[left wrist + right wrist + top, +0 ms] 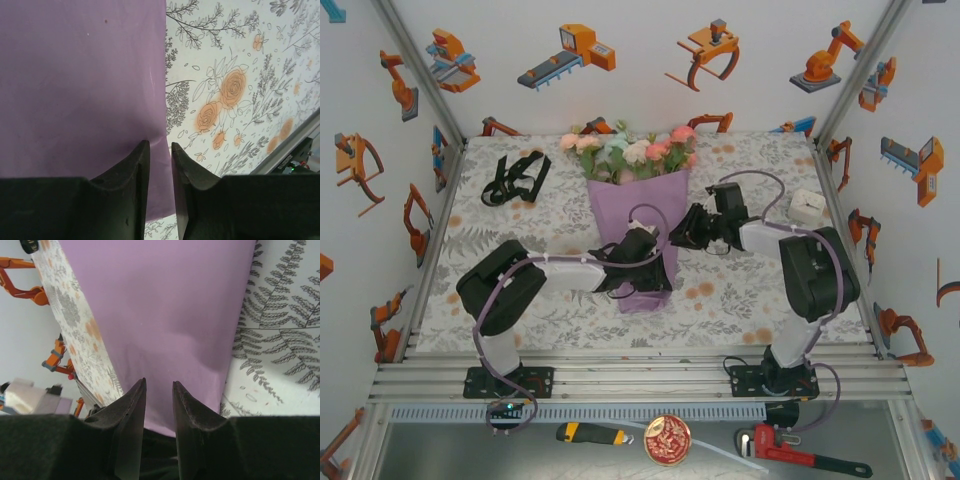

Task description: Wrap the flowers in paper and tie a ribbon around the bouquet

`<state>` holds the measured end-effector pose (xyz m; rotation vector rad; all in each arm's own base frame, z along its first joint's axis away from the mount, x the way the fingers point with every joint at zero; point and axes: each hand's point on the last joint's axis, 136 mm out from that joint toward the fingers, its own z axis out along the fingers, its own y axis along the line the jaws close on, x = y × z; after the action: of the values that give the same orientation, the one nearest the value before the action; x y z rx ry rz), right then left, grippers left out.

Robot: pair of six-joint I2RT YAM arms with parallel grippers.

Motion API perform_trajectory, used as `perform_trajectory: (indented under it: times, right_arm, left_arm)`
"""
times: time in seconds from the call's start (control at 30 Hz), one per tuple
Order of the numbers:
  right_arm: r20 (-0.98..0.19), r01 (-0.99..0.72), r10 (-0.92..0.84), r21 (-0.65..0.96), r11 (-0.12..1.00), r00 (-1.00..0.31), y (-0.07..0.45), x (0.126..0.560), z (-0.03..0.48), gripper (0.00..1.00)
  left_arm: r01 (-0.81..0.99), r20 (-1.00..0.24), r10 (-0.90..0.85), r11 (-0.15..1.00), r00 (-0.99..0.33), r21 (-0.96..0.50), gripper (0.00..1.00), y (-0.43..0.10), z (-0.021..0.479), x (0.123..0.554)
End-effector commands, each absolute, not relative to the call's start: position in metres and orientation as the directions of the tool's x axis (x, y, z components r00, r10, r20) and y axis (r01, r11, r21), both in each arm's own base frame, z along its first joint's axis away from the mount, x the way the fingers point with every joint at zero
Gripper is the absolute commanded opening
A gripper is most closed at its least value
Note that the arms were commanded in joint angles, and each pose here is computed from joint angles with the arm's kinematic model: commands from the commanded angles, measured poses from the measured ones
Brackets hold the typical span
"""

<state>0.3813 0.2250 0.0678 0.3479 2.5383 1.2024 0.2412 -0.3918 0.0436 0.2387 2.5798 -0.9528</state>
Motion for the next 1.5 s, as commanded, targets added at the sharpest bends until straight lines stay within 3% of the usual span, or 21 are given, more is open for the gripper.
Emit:
perform_trajectory:
  times: [0.0,0.47,0.77,0.9,1.03,1.17,1.33,1.47]
  right_arm:
    - [-0.161,0.090,0.347,0.790,0.607,-0.924,0.230,0.388,0.056,0.31]
    - [-0.288,0.005,0.343,0.759,0.651,-0.894,0.218,0.386,0.116,0.32]
    - [-0.325,-0.021,0.353,0.761,0.649,-0.877,0.212,0.373,0.138,0.32]
    - [-0.347,-0.039,0.354,0.760,0.648,-0.869,0.211,0.374,0.148,0.33]
    - [-0.370,-0.061,0.348,0.756,0.652,-0.862,0.211,0.375,0.159,0.35]
    - [-0.410,-0.100,0.343,0.752,0.652,-0.845,0.209,0.373,0.177,0.41]
    - [-0.479,-0.151,0.316,0.711,0.687,-0.819,0.201,0.365,0.191,0.61]
    - [-0.507,-0.190,0.285,0.694,0.695,-0.813,0.200,0.357,0.200,0.67]
  left_arm:
    - [0.248,-0.364,0.031,0.784,-0.931,-0.568,0.28,-0.379,0.023,0.228]
    - [0.352,-0.557,-0.039,0.739,-0.830,-0.575,0.43,-0.373,0.144,0.252]
    - [0.284,-0.618,-0.192,0.759,-0.763,-0.586,0.45,-0.326,0.194,0.285]
    - [0.199,-0.643,-0.274,0.802,-0.715,-0.563,0.45,-0.281,0.211,0.322]
    - [0.041,-0.720,-0.299,0.910,-0.627,-0.413,0.46,-0.203,0.222,0.381]
    - [-0.098,-0.790,-0.173,0.985,-0.588,-0.143,0.45,-0.127,0.215,0.447]
    - [-0.113,-0.727,-0.006,0.989,-0.687,0.099,0.44,-0.076,0.176,0.517]
    - [-0.126,-0.635,0.042,0.968,-0.772,0.217,0.42,-0.053,0.135,0.551]
